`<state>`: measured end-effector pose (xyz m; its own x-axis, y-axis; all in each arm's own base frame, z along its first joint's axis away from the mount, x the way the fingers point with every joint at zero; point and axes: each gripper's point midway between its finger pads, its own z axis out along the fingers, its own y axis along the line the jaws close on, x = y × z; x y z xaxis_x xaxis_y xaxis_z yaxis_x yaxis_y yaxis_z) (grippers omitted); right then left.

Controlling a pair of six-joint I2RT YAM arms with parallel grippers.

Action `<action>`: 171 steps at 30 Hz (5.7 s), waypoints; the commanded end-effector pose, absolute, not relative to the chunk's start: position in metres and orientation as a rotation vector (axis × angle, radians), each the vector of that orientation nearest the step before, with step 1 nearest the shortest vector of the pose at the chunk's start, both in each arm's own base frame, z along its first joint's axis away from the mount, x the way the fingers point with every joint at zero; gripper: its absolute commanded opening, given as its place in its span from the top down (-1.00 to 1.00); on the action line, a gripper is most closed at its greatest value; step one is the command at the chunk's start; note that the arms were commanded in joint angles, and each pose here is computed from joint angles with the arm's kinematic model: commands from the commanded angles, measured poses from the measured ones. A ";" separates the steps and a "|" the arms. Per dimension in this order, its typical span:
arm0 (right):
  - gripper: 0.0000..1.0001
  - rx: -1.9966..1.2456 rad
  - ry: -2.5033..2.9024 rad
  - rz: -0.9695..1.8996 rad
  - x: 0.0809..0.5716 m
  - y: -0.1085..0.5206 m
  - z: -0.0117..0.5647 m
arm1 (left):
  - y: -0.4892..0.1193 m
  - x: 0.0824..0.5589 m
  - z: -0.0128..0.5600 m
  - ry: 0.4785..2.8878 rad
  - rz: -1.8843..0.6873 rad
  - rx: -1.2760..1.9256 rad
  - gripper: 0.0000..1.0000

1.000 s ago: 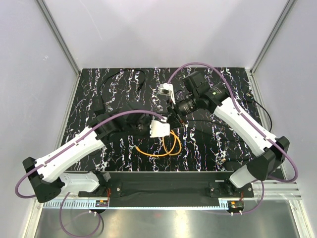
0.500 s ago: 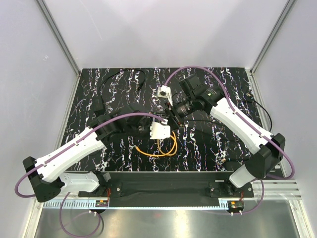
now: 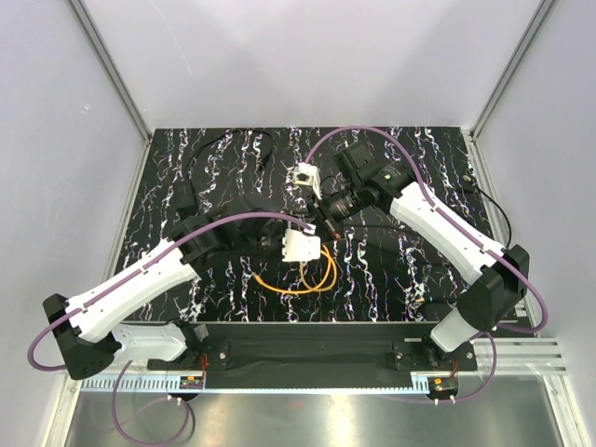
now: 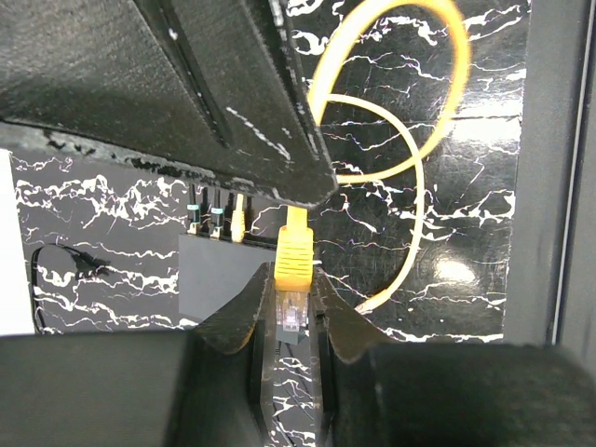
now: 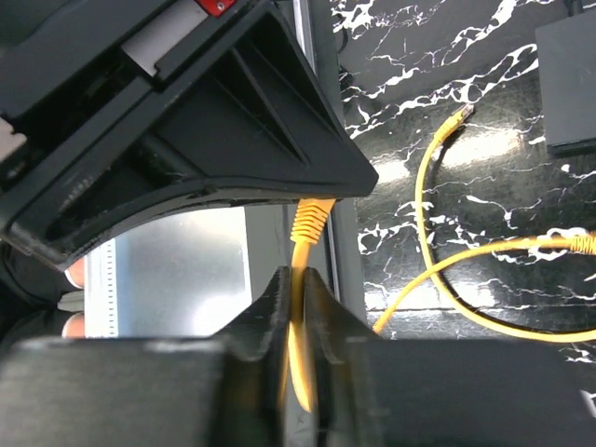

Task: Insert the plug into the switch port

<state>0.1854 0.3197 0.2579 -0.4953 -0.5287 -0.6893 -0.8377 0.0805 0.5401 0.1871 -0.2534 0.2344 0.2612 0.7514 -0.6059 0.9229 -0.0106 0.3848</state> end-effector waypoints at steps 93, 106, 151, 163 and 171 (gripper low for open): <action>0.28 -1.627 1.431 0.698 0.208 0.314 0.282 | -0.254 0.183 0.279 1.947 -1.949 0.076 1.00; 0.87 -1.700 1.408 0.647 0.204 0.314 0.266 | -0.253 0.183 0.277 1.951 -1.964 0.054 1.00; 1.00 -1.572 1.772 0.633 0.263 0.292 0.154 | -0.142 0.307 0.186 2.205 -1.136 -0.084 -0.32; 1.00 -1.511 1.981 0.594 0.319 0.328 0.066 | -0.124 0.335 0.127 2.400 -0.963 -0.075 -0.30; 1.00 -1.453 1.941 0.574 0.341 0.343 0.047 | -0.119 0.348 0.096 2.492 -0.933 -0.110 -0.31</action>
<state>0.3113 0.3176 0.0222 -0.2568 -0.7413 -0.6201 -0.9585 0.2778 0.0649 0.3323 -0.1255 0.0950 -0.8990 -0.2524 -0.3579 0.0613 0.7366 -0.6735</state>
